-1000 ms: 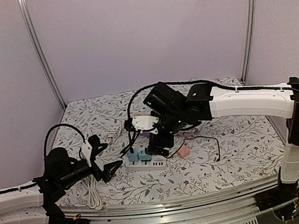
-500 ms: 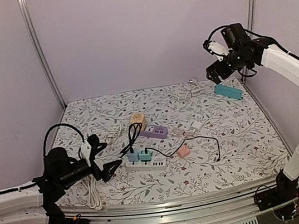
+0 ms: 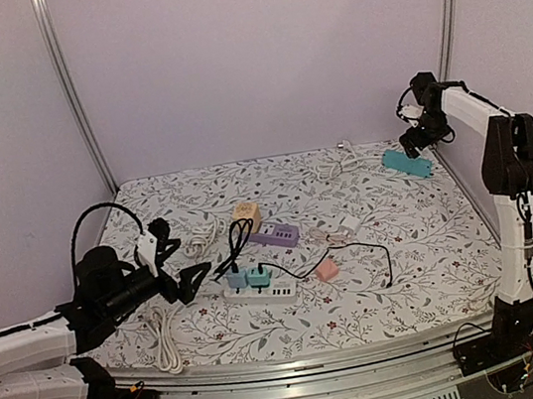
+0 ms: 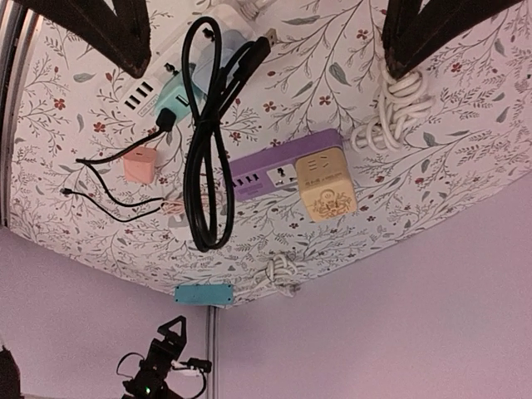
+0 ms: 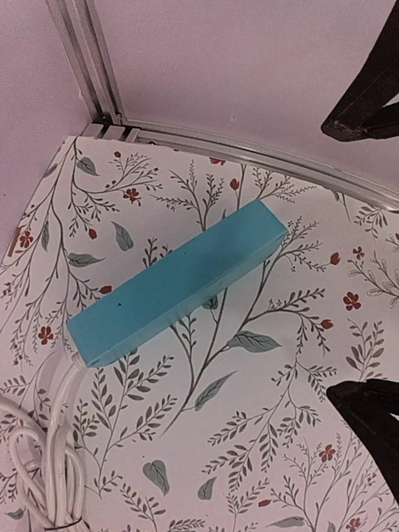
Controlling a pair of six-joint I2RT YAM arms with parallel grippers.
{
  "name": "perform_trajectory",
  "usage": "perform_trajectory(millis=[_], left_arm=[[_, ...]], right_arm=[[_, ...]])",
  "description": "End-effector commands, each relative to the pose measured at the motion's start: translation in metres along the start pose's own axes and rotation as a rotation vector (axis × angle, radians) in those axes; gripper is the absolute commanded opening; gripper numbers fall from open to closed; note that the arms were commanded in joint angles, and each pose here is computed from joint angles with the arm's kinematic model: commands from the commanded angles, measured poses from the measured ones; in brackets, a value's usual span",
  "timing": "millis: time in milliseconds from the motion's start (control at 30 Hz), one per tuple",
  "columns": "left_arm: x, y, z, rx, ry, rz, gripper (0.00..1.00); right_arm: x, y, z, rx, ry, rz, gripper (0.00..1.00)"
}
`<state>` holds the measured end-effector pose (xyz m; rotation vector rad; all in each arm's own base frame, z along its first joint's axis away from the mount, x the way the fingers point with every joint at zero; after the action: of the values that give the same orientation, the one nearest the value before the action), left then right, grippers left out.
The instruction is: Insert the plug
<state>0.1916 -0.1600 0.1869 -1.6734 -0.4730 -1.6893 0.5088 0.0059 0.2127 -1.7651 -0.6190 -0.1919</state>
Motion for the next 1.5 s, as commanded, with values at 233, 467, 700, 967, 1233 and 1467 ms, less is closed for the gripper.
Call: perform_trajectory(millis=[233, 467, 700, 967, 1233, 1467], left_arm=[[0.009, 0.018, 0.019, 0.074, -0.034, 0.055, 0.97], [0.003, 0.025, 0.018, 0.056, -0.051, 0.093, 0.96], [-0.001, 0.027, 0.017, 0.051, -0.056, 0.102, 0.96], [-0.003, 0.021, 0.014, 0.046, -0.056, 0.088, 0.96], [-0.001, 0.009, 0.011, 0.041, -0.051, 0.050, 0.96], [-0.001, -0.004, 0.013, 0.061, -0.048, 0.035, 0.95]], right_arm=[[-0.006, 0.097, -0.021, 0.138, -0.078, 0.057, 0.99], [-0.011, 0.131, -0.015, 0.169, -0.104, 0.078, 0.97], [-0.017, 0.124, 0.000, 0.306, -0.111, 0.074, 0.49], [-0.015, 0.086, 0.017, 0.317, -0.153, 0.078, 0.00], [0.016, -0.012, 0.051, -0.010, -0.283, -0.054, 0.00], [0.033, -0.144, 0.091, -0.243, -0.388, -0.291, 0.00]])
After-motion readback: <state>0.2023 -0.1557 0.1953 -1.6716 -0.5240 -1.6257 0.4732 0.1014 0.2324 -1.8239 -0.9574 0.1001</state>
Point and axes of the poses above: each gripper's point midway between its finger pads, its own y axis out along the fingers, its own z axis along the line the jaws close on, x = y × z, the point moved 8 cm from there along -y, back along the fingers, and after that the axes turned 4 degrees about y, right-handed, at the moved point
